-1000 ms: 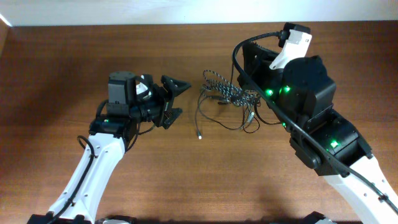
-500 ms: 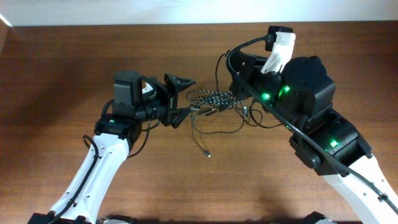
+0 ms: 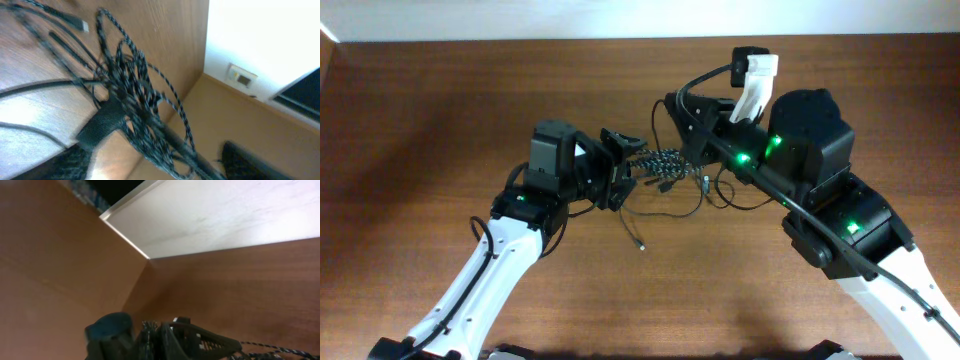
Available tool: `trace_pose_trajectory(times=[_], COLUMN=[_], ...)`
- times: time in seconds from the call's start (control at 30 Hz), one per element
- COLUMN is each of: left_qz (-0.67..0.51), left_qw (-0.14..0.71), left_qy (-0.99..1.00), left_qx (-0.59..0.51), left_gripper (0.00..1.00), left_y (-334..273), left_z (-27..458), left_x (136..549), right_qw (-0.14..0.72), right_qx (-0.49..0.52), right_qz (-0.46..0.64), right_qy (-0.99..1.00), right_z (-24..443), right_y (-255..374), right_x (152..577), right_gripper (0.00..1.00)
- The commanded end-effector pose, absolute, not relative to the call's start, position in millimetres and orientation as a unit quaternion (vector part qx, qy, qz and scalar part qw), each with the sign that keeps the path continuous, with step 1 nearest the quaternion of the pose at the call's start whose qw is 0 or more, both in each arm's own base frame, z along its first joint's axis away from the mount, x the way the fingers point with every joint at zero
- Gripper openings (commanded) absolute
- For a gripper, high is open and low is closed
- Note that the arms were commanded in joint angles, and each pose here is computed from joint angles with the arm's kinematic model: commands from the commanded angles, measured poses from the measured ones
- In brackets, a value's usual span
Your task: Untangle cables
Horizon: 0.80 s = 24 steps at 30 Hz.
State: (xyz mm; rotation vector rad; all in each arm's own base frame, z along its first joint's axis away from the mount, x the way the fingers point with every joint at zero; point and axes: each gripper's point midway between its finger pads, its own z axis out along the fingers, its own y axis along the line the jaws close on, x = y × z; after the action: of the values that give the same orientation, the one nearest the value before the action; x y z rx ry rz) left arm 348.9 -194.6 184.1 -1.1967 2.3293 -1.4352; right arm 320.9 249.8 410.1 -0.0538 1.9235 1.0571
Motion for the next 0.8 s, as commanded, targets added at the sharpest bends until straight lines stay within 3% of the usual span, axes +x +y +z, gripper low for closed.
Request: trace_pose_trajectory(times=[0.0,0.1,0.23,0.27,0.37,0.5,0.77], left_qz=[-0.455,-0.445,-0.346,-0.341,-0.33,-0.316,-0.33], left_qw=[0.112,0.114,0.119,0.125,0.15,0.184,0.163], left_qy=[0.775,0.776,0.789,0.788,0.811,0.851,0.857], left_qx=[-0.424,-0.431,-0.494,-0.497,-0.458,-0.377,-0.36], left_gripper=[0.56,0.34,0.04,0.0,0.0,0.0,0.0], left_y=[-183,-180,-149,-147,-141,-131,-118], left_z=[179,175,139,138,138,139,138], left_x=[359,358,344,345,348,352,348], right_qw=[0.443,0.435,0.409,0.409,0.408,0.404,0.335], right_qx=[-0.046,-0.055,-0.054,-0.054,-0.053,-0.041,0.051], right_qz=[0.464,0.473,0.497,0.497,0.496,0.475,0.305], right_qy=[0.765,0.764,0.763,0.763,0.764,0.781,0.89], right_z=[426,427,427,427,426,414,320], right_y=[260,264,269,269,269,264,218], right_x=[308,304,297,297,297,300,306], right_gripper=[0.04,0.04,0.04,0.04,0.05,0.2,0.43])
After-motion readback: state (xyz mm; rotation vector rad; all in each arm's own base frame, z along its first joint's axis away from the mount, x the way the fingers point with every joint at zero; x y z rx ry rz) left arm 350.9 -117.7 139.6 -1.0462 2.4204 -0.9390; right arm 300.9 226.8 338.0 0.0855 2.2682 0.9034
